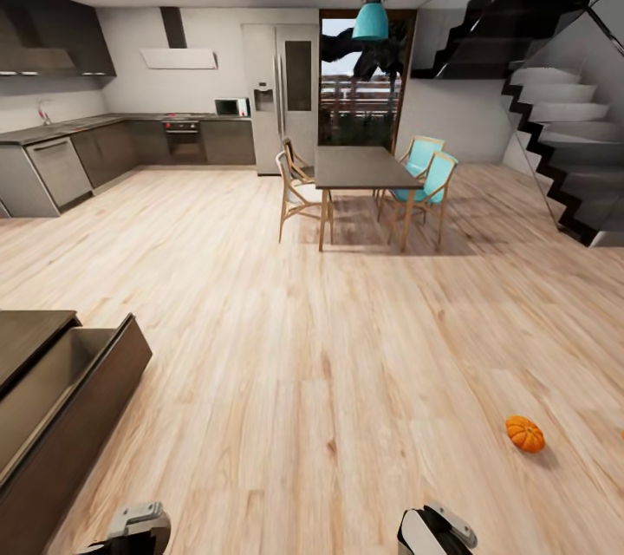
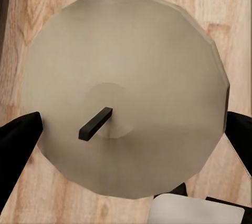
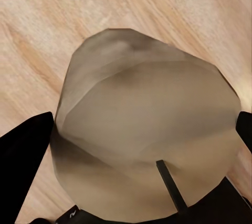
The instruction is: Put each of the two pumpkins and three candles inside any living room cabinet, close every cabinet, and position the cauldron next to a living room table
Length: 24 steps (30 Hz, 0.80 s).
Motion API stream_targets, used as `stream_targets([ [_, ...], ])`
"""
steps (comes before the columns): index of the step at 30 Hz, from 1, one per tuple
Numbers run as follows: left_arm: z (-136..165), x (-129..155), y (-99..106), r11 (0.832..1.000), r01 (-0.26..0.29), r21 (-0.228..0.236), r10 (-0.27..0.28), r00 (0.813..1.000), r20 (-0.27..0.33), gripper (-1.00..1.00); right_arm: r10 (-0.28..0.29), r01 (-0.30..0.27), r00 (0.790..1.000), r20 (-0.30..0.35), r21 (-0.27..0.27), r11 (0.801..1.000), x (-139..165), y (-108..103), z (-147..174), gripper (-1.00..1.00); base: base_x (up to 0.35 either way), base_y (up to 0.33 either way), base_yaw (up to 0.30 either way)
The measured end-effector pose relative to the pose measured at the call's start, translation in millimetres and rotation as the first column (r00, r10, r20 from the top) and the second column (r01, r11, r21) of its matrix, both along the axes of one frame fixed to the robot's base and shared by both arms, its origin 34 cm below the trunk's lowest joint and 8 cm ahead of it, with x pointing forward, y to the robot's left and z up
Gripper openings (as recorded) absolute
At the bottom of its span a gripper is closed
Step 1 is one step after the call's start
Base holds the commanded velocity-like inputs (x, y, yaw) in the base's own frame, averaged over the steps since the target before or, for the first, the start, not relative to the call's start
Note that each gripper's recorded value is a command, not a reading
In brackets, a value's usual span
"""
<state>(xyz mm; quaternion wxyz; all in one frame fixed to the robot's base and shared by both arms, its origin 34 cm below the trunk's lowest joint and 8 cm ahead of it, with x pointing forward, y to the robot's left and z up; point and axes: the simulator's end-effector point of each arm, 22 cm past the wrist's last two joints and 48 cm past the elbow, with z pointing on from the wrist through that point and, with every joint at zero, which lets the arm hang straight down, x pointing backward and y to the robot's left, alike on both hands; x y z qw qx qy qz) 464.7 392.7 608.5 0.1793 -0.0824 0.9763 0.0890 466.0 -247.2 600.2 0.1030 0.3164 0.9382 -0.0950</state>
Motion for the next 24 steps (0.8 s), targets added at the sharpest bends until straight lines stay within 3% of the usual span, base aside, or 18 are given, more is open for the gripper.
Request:
stream_targets([
  [24,0.0,0.1,-0.2,1.000,0.000,0.000,0.000,1.000,0.000,-1.00,-0.003,0.003,1.000,0.011,-0.007,1.000,1.9,-1.2,0.6,-1.00,0.326,0.000,0.000],
])
